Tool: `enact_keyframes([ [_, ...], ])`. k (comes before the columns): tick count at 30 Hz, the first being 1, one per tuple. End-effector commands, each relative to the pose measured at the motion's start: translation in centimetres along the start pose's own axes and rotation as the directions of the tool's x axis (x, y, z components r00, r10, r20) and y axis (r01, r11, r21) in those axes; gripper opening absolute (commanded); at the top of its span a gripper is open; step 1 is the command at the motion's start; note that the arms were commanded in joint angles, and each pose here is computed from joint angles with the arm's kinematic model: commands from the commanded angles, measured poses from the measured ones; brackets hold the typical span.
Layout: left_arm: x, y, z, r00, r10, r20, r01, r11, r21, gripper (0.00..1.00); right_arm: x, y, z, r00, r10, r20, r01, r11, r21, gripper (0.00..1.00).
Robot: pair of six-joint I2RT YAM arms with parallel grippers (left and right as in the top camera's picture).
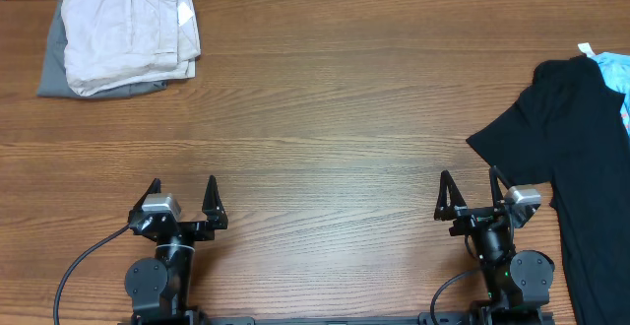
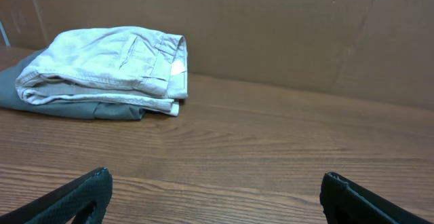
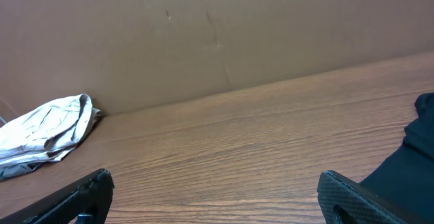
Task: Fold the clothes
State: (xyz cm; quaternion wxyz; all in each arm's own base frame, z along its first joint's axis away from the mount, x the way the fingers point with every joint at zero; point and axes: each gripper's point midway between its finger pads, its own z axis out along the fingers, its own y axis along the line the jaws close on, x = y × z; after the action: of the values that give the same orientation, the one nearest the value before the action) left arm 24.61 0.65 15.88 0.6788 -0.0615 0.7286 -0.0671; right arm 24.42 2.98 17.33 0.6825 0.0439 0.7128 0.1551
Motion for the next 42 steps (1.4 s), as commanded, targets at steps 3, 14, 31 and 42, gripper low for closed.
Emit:
enact_keyframes([
  [3,0.0,0.4,0.0,1.000,0.020,0.006,-0.020,1.000,-0.018,1.00,0.1,-0.1,0.0,1.000,-0.004,0.006,0.004,1.000,0.006,1.00],
  [14,0.0,0.4,0.0,1.000,0.020,0.006,-0.020,1.000,-0.018,1.00,0.1,-0.1,0.0,1.000,-0.004,0.006,0.004,1.000,0.006,1.00],
  [31,0.0,0.4,0.0,1.000,0.020,0.006,-0.020,1.000,-0.018,1.00,0.1,-0.1,0.0,1.000,-0.004,0.006,0.004,1.000,0.006,1.00],
  [42,0.0,0.4,0.0,1.000,0.020,0.006,-0.020,1.000,-0.018,1.00,0.4,4.8,-0.7,0.972,0.215,-0.094,-0.232,0.936,-0.264,1.00],
])
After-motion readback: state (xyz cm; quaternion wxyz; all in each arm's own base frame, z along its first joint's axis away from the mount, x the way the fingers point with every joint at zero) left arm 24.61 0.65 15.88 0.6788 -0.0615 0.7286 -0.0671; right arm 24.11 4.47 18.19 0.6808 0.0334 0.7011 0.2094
